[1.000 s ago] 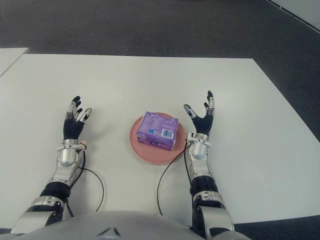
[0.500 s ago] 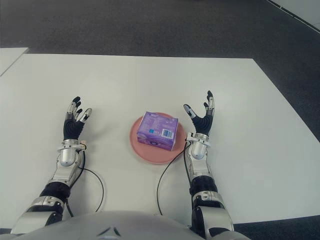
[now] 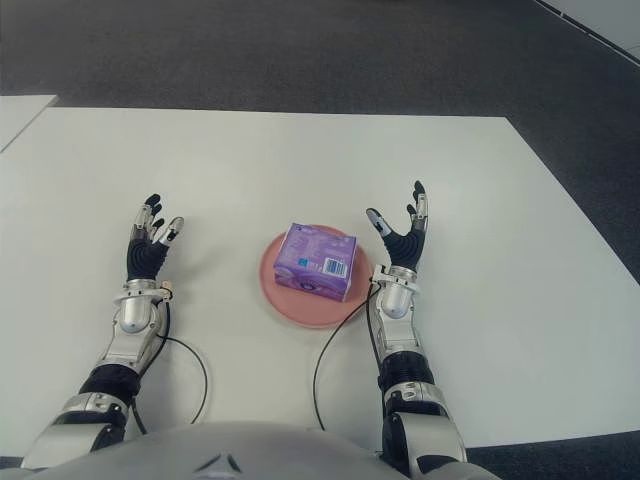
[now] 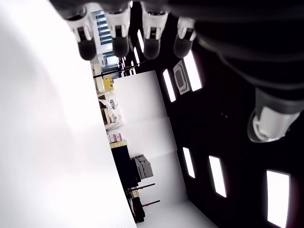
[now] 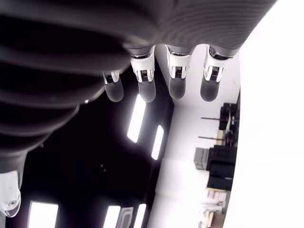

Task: Put the tissue paper into the plate.

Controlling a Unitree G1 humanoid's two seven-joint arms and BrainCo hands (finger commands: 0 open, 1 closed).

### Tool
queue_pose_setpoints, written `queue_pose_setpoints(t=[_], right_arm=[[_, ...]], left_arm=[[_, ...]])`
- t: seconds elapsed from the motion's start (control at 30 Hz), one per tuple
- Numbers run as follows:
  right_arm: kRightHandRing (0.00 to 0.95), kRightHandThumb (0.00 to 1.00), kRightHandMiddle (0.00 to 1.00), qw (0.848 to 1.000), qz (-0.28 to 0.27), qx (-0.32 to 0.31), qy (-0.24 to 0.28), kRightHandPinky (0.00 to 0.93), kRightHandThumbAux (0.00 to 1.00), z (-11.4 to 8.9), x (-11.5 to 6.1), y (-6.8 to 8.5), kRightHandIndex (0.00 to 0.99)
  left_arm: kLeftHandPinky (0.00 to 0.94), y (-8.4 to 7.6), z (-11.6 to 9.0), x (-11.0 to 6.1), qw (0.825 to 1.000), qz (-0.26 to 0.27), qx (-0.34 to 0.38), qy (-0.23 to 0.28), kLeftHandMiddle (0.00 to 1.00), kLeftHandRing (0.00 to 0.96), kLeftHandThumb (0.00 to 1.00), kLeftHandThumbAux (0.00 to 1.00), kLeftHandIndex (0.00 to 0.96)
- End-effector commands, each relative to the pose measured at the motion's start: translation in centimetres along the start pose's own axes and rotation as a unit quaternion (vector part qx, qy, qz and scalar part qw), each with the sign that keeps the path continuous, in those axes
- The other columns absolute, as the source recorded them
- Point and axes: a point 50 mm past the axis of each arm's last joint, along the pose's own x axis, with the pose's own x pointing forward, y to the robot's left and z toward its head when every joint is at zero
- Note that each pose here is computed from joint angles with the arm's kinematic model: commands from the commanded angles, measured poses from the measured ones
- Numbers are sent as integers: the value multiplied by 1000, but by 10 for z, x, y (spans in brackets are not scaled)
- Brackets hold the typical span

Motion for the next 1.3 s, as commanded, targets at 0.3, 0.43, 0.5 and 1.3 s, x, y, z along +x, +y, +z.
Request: queue_pose_setpoints(t=[0.3,0.43,0.5,1.3], right_arm=[[0,0,0,1000,1,-1,7,0,533,-3,-3,1,0],[0,0,0,1000,1,-1,7,0,533,-3,-3,0,0],[0,0,0,1000,1,-1,7,0,533,-3,-3,0,0],[0,0,0,1000,1,-2,8,0,533,-3,-2,-1,0]], left_arm=[[0,1,-9,-9,1000,-8,6,25,0,0,0,475,0],[0,0,-9,-9,1000,-8,5,28,0,0,0,474,0],[0,0,-9,-8,1000,-9,5,29,0,0,0,472,0],[0,-3,-5,-7,1000,-21,-1,9,0,0,0,465,0]])
